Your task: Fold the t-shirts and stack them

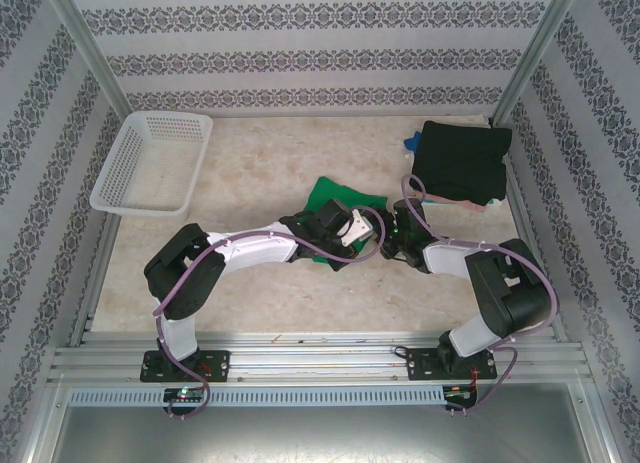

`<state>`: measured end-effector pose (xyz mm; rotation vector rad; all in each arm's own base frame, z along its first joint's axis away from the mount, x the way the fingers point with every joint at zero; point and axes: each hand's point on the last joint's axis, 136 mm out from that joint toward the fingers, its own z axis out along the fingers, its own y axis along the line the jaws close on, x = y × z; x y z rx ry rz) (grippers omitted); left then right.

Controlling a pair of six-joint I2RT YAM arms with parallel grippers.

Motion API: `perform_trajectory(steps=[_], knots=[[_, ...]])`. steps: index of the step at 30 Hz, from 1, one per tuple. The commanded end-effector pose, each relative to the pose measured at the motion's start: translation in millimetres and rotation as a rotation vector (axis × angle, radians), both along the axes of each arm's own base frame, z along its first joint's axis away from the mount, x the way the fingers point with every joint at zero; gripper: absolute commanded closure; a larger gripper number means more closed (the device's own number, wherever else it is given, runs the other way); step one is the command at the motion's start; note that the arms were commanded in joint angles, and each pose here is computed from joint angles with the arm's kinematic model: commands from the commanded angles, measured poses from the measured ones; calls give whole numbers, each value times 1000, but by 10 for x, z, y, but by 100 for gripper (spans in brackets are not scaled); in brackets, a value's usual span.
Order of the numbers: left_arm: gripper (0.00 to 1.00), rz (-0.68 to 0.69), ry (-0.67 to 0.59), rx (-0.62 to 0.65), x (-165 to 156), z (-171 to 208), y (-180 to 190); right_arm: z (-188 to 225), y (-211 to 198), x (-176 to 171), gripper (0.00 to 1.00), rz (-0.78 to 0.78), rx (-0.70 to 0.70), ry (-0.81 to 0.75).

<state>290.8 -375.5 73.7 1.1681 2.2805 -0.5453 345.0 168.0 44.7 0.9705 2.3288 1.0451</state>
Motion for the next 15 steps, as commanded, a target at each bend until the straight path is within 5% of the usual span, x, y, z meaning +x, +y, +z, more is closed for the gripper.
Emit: perform_trajectory(steps=[1,5,9,15], knots=[[92,3,27,-17,16,29,-6,12,171,112,21,19,57,-10],[91,3,26,-32,15,64,-23,4,321,200,28,62,61,-14],[86,8,34,-46,6,74,-36,0,339,239,47,78,36,-25],[57,48,32,-77,15,160,62,85,168,261,74,131,-113,-33]])
